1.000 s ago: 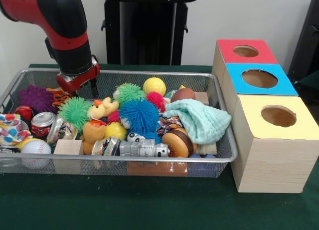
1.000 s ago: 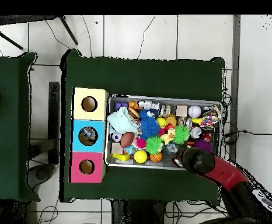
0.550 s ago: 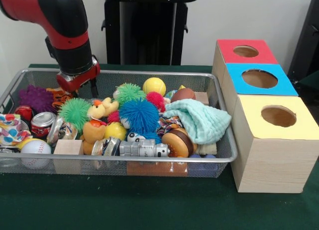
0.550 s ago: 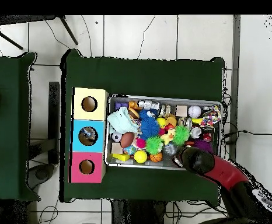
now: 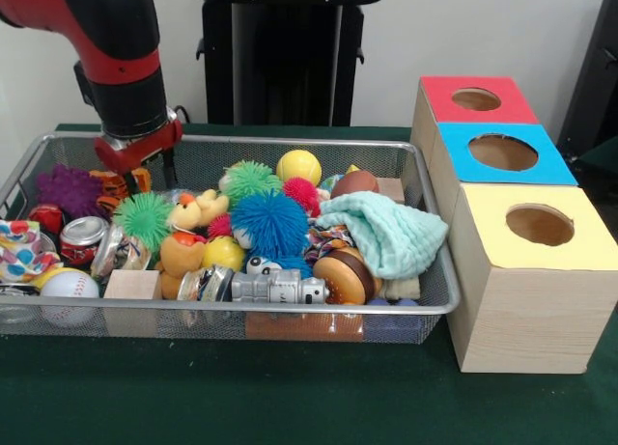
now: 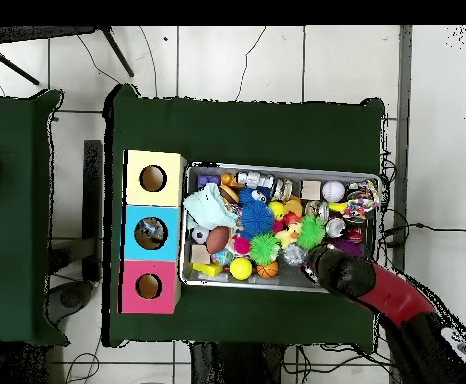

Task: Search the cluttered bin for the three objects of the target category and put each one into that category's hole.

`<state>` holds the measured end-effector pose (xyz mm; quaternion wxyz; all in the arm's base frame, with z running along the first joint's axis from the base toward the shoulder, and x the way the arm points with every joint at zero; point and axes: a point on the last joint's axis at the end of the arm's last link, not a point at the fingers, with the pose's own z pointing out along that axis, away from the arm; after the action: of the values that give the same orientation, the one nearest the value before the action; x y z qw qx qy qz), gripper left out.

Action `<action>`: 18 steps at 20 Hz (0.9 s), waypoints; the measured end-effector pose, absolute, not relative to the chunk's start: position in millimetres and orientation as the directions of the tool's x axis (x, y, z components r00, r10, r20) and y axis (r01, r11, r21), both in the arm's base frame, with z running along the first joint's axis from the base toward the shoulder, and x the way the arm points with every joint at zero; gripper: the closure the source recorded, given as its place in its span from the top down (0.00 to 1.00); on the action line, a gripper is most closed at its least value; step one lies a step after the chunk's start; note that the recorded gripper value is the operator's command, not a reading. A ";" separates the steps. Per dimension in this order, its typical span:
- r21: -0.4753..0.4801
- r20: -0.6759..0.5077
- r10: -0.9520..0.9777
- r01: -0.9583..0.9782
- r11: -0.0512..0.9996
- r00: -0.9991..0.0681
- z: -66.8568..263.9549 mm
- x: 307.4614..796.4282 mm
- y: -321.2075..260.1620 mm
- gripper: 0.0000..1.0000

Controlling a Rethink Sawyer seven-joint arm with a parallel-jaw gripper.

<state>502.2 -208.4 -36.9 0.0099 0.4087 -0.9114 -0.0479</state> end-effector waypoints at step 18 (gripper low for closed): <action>-0.012 -0.140 -0.701 -0.707 0.708 -0.699 -36.4 528.2 -228.0 1.00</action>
<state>528.2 -228.0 -36.4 -0.0674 0.3818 -0.9215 -0.0212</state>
